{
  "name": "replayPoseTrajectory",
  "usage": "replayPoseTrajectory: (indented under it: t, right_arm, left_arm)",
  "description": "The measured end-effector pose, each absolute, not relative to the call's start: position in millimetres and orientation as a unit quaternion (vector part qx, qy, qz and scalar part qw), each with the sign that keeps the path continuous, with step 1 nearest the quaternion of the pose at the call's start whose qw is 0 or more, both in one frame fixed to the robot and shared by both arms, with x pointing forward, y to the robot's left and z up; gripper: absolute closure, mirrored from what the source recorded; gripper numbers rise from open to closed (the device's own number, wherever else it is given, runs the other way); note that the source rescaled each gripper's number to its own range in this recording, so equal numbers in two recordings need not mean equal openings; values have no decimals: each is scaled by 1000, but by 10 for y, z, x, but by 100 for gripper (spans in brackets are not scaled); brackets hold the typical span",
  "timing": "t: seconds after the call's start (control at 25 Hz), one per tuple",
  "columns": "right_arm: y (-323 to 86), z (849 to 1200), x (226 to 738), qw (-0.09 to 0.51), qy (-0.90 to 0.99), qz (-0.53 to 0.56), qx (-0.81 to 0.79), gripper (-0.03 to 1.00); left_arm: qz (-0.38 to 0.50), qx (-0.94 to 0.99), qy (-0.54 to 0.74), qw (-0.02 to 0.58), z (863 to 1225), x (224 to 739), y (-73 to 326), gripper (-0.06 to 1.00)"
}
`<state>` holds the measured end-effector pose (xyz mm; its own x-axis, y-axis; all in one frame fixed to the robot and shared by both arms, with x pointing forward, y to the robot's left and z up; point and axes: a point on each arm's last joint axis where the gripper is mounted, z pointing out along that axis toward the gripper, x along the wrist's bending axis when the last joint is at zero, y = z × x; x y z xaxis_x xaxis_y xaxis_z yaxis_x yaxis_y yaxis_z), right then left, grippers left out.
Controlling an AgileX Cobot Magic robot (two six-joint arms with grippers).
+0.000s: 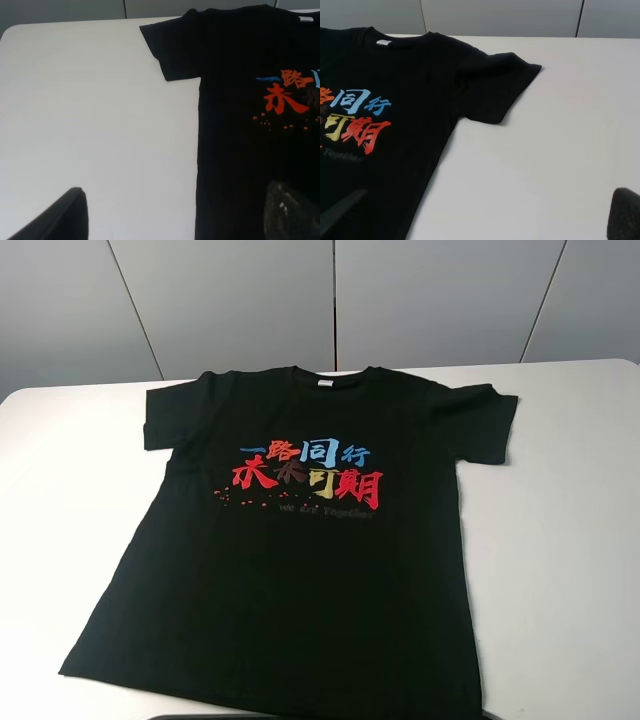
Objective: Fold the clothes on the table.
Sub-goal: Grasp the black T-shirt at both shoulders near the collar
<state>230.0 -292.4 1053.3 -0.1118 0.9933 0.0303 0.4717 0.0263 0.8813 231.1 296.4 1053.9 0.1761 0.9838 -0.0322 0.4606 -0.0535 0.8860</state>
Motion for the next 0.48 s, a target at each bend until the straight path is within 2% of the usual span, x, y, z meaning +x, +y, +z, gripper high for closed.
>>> replayPoseTrajectory:
  t: [0.28, 0.48]
  right_arm:
    - [-2925, 10532, 2300, 333, 634, 391, 577, -3]
    - [-2884, 10542, 2298, 313, 628, 414, 580, -3]
  left_arm:
    - [322, 650, 555, 406, 10539, 2311, 2964, 2]
    - [322, 650, 555, 406, 10539, 2311, 2964, 2]
